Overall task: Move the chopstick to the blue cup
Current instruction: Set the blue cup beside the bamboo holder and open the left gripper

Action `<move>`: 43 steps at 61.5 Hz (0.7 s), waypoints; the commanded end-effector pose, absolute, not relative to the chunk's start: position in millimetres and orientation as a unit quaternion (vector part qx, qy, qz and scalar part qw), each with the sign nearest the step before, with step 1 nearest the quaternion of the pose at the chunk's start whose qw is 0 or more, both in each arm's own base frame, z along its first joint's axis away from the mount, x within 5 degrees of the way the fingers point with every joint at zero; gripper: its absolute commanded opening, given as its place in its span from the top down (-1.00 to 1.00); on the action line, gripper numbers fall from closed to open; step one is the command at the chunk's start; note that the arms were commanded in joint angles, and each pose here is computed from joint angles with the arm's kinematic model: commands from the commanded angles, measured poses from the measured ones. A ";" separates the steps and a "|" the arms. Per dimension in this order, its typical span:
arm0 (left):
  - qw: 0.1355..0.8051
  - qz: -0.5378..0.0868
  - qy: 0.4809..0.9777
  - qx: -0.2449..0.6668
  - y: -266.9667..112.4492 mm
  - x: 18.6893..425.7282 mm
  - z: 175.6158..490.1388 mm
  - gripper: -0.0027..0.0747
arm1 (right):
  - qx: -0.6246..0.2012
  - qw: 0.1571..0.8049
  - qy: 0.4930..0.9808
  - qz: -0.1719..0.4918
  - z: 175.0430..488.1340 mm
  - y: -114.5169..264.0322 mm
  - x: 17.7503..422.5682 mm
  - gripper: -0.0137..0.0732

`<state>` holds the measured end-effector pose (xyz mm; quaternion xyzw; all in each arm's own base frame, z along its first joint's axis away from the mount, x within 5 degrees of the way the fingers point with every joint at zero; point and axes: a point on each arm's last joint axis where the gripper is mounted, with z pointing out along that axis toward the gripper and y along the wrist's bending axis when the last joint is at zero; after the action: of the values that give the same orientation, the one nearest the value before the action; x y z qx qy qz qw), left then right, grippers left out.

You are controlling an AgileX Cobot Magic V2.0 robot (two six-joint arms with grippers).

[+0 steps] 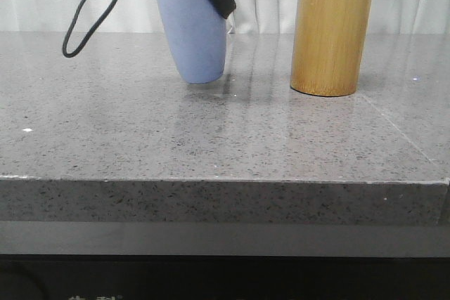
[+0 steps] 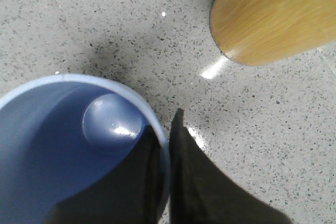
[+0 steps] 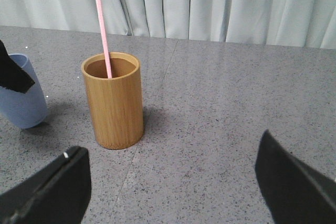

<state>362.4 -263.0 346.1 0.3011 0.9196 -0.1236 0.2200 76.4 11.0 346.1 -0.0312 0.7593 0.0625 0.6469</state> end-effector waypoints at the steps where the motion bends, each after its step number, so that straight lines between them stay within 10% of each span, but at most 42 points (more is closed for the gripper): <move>1: 0.247 -0.148 0.910 0.299 -261.5 350.7 374.2 0.97 | -0.030 0.682 0.728 0.058 362.7 10.2 77.7 -0.79; 12: 0.244 -0.147 0.911 0.299 -262.5 352.0 371.4 0.74 | -0.030 0.682 0.728 0.058 362.7 10.2 77.7 -0.79; 30: 0.247 -0.147 0.910 0.298 -262.5 352.4 372.3 -0.20 | -0.030 0.682 0.728 0.058 362.7 10.2 77.7 -0.79; 43: 0.252 -0.141 0.910 0.298 -261.6 353.6 372.4 -0.37 | -0.030 0.682 0.728 0.058 362.7 10.2 77.7 -0.79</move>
<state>365.3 -265.4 338.9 0.3010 0.9214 -0.1235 0.2127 76.4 11.0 346.1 -0.0312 0.7593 0.0625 0.6469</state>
